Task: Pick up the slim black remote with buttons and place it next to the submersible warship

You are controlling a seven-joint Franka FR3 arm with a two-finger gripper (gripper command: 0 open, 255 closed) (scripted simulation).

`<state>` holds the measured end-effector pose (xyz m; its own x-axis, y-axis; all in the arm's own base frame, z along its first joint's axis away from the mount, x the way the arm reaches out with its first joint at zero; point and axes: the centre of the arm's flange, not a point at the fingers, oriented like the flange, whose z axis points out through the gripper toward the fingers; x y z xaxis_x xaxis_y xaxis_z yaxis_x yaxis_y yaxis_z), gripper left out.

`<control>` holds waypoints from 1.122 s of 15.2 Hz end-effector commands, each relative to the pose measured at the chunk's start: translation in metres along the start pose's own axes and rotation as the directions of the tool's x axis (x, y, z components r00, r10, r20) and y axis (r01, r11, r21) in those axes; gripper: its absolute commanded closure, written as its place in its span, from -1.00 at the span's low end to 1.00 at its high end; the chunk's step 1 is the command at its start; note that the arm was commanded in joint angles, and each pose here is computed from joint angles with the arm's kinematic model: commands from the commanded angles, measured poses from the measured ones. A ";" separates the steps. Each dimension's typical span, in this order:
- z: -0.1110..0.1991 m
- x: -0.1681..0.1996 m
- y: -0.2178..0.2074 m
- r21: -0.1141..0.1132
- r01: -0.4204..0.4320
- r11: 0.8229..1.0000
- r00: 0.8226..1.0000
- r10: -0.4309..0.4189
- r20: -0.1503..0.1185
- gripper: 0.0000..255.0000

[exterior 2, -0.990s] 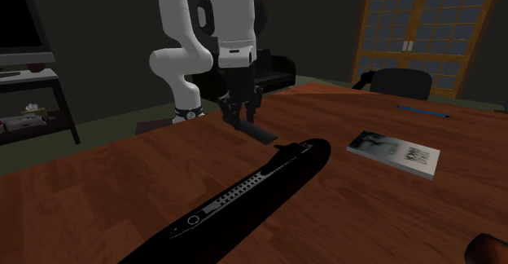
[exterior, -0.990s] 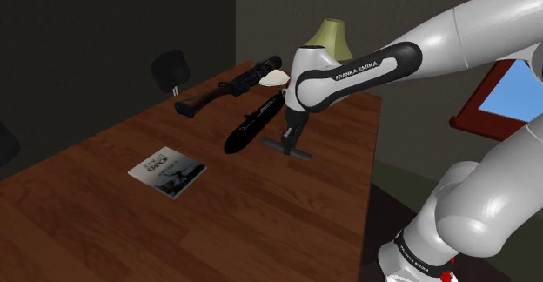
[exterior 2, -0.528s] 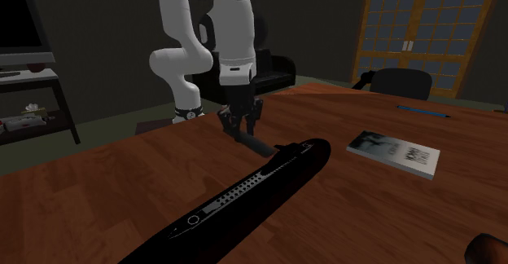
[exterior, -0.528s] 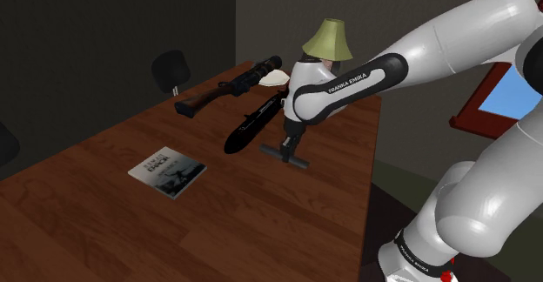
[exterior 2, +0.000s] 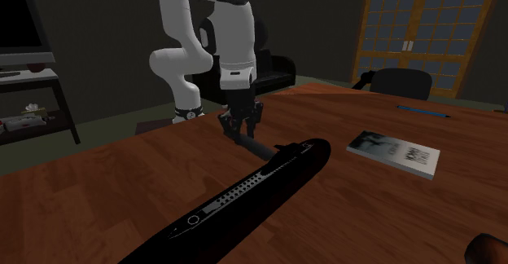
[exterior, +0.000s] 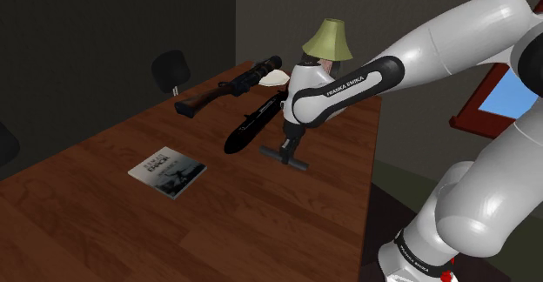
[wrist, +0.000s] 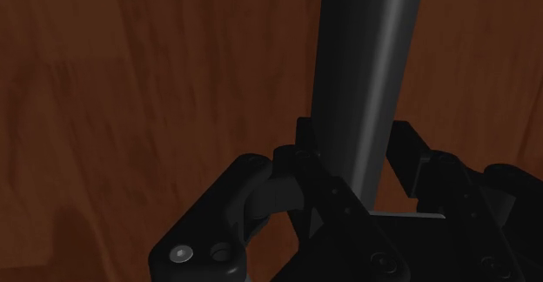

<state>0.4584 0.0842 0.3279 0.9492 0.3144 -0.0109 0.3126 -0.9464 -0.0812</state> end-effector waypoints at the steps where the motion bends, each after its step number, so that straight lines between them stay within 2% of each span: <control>1: 0.000 0.000 0.000 0.000 0.000 1.000 1.000 0.000 0.000 -1.00; 6: 0.000 0.000 0.000 0.000 0.000 1.000 1.000 0.000 0.000 -1.00; 10: -0.050 0.000 0.000 0.000 0.000 1.000 1.000 0.000 0.000 -1.00; 17: -0.050 0.000 0.000 0.000 0.000 1.000 1.000 0.000 0.000 -1.00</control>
<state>0.4602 0.0806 0.3777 0.9492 0.3144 -0.0105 0.3126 -0.9464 -0.0811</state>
